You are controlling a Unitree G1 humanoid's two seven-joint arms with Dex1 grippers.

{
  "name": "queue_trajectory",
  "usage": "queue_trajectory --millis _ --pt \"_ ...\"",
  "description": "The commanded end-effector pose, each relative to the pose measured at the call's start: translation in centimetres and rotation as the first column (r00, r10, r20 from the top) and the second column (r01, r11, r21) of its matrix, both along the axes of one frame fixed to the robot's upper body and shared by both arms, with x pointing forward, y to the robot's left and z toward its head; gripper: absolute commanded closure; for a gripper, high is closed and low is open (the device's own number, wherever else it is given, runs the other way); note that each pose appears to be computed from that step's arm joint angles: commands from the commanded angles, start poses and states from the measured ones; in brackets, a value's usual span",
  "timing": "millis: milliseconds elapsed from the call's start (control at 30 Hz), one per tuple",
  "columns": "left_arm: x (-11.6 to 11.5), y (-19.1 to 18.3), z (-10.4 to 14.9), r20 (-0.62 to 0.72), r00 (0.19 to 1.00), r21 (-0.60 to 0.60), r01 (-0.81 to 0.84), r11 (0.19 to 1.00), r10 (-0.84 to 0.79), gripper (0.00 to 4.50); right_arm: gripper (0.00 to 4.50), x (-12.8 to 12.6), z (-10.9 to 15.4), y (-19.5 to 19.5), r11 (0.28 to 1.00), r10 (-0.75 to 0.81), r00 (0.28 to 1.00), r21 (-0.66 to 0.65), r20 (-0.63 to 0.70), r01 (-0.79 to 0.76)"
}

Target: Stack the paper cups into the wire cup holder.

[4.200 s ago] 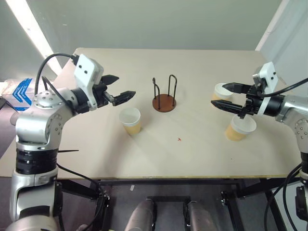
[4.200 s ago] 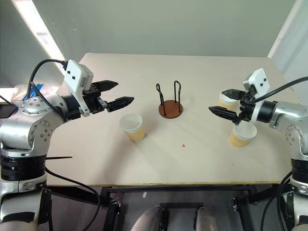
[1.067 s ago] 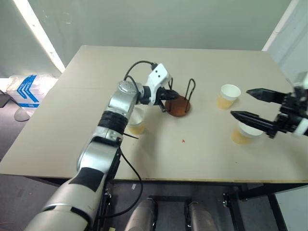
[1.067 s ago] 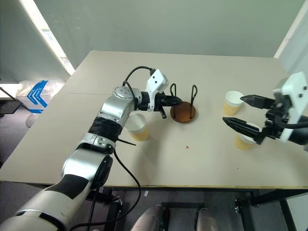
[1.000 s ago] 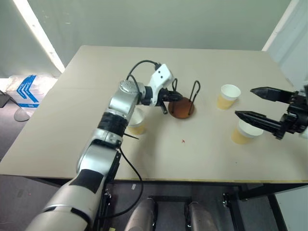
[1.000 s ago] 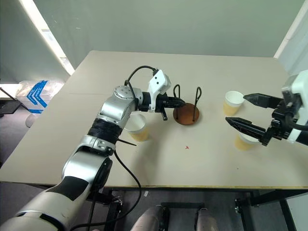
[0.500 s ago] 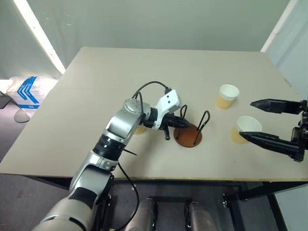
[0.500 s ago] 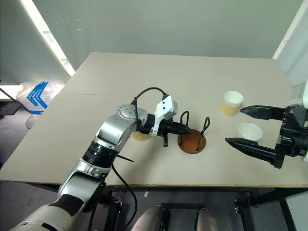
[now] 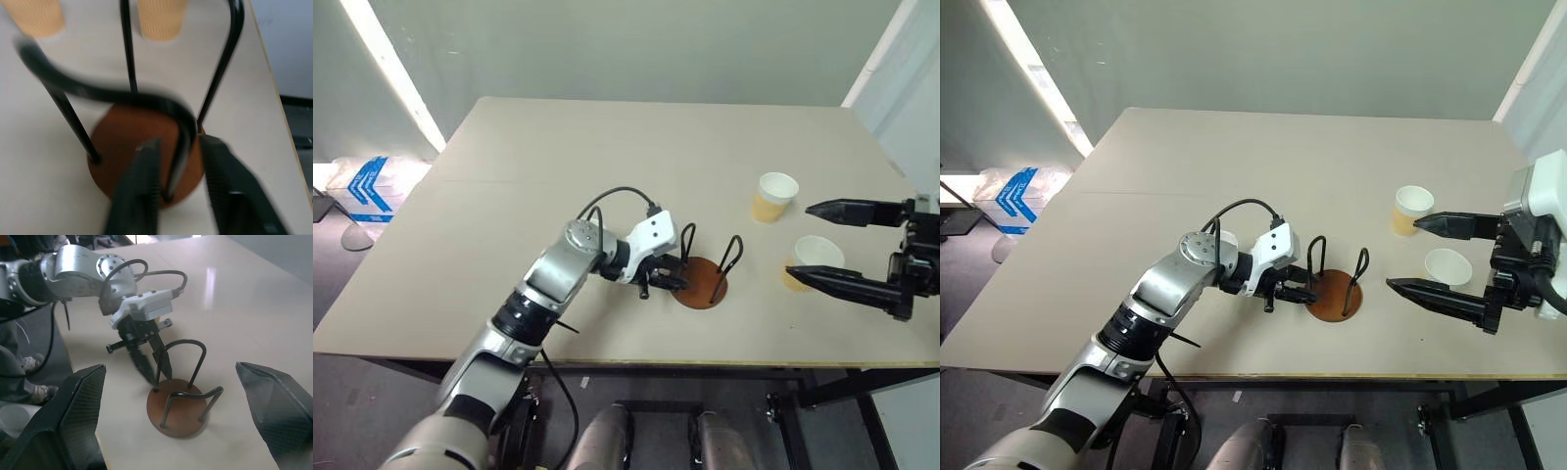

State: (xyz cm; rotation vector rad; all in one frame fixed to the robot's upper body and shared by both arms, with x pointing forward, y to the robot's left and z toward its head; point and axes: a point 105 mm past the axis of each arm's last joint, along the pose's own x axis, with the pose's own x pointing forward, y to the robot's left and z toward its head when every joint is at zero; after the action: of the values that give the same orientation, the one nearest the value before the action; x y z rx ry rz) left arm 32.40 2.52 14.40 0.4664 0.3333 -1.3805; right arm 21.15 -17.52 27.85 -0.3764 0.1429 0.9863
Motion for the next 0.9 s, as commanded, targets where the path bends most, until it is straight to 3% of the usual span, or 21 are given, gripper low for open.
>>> queue_trajectory --millis 33,133,200,400,567,900 --pt "0.2 0.3 1.5 0.089 0.996 0.004 0.016 1.0 -0.016 1.61 0.0 0.4 0.7 -0.3 1.0 -0.01 0.999 -0.019 0.045 0.011" --pt "0.6 0.8 1.8 0.118 0.993 0.011 -0.001 1.0 0.0 0.54 0.0 0.6 0.5 -0.5 1.0 -0.015 0.999 -0.025 0.049 0.017" --pt "0.6 0.9 2.0 0.121 0.993 0.009 -0.002 1.0 0.001 0.05 0.0 0.7 0.4 -0.7 0.999 -0.021 0.999 -0.032 0.049 0.023" --pt "0.2 1.2 2.3 0.159 0.987 0.036 0.025 0.999 -0.03 0.05 0.0 1.1 -0.2 -1.5 0.996 -0.052 0.998 -0.073 0.027 0.054" --pt "0.8 2.5 4.5 0.261 0.963 0.051 0.061 0.997 -0.073 0.05 0.0 2.8 -4.3 -4.4 0.921 -0.159 0.987 -0.359 0.003 0.149" --pt "1.2 4.1 9.6 0.337 0.937 -0.068 0.117 0.991 -0.088 0.05 0.0 4.5 -7.0 -5.8 0.844 -0.135 0.991 -0.525 -0.009 0.111"
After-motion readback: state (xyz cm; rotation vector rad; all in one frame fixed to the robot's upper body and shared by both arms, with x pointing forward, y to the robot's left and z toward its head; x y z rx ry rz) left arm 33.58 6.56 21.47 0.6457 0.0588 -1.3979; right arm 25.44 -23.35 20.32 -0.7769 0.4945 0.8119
